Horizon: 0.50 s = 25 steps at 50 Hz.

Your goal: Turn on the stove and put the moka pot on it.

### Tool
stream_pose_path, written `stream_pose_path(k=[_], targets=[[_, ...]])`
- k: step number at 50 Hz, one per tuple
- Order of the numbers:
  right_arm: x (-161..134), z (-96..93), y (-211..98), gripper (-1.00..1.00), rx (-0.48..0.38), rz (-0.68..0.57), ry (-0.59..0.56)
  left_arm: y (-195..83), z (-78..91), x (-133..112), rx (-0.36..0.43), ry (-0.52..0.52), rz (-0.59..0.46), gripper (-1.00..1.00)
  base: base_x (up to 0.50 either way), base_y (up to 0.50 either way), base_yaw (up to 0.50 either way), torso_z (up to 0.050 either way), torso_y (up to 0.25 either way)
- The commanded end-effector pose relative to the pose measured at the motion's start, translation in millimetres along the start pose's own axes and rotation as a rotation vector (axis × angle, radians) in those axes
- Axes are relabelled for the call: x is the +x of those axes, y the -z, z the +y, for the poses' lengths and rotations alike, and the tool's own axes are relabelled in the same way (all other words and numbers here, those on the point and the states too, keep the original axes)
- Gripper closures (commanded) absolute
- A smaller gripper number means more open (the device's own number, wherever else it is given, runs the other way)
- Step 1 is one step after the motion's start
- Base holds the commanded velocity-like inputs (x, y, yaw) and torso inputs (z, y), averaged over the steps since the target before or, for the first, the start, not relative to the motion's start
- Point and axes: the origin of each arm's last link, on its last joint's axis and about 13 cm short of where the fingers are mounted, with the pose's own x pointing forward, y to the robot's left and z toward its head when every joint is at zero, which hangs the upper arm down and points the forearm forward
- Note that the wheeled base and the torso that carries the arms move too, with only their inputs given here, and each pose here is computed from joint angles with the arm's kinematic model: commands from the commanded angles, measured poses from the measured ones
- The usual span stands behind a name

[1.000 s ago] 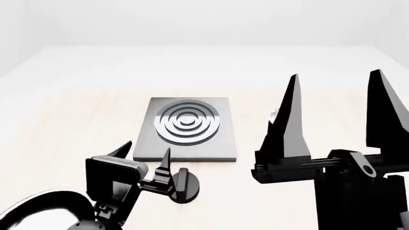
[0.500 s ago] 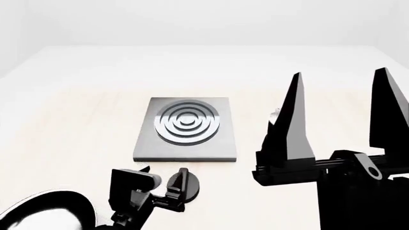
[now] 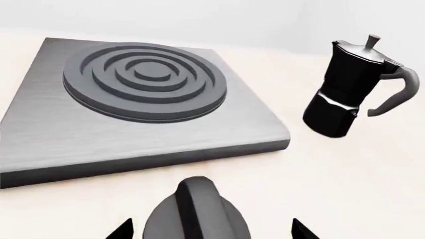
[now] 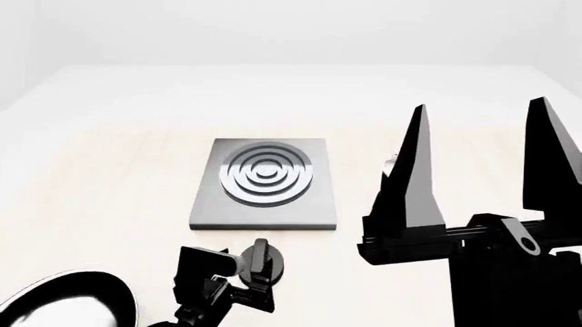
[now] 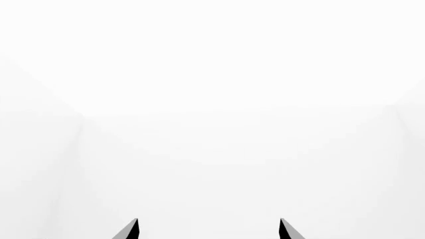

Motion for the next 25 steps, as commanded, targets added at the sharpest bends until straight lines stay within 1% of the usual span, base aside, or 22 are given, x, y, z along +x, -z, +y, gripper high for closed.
stream_pose_path(k=[1, 16, 25], targets=[[1.7, 0.5, -1.6, -1.0, 0.002, 0.003, -0.005, 3.4, -2.0, 5.3, 0.014, 0.0, 0.026, -1.0, 0.0, 0.0, 0.0, 0.0, 0.0], [1.6, -0.2, 0.1, -1.0, 0.002, 0.004, -0.006, 4.7, -5.1, 11.9, 0.03, 0.014, 0.049, -1.0, 0.0, 0.0, 0.0, 0.0, 0.0], [1.8, -0.8, 0.6, -1.0, 0.001, 0.004, -0.005, 7.8, -6.4, 14.1, 0.022, 0.027, 0.054, -1.0, 0.0, 0.0, 0.0, 0.0, 0.0]])
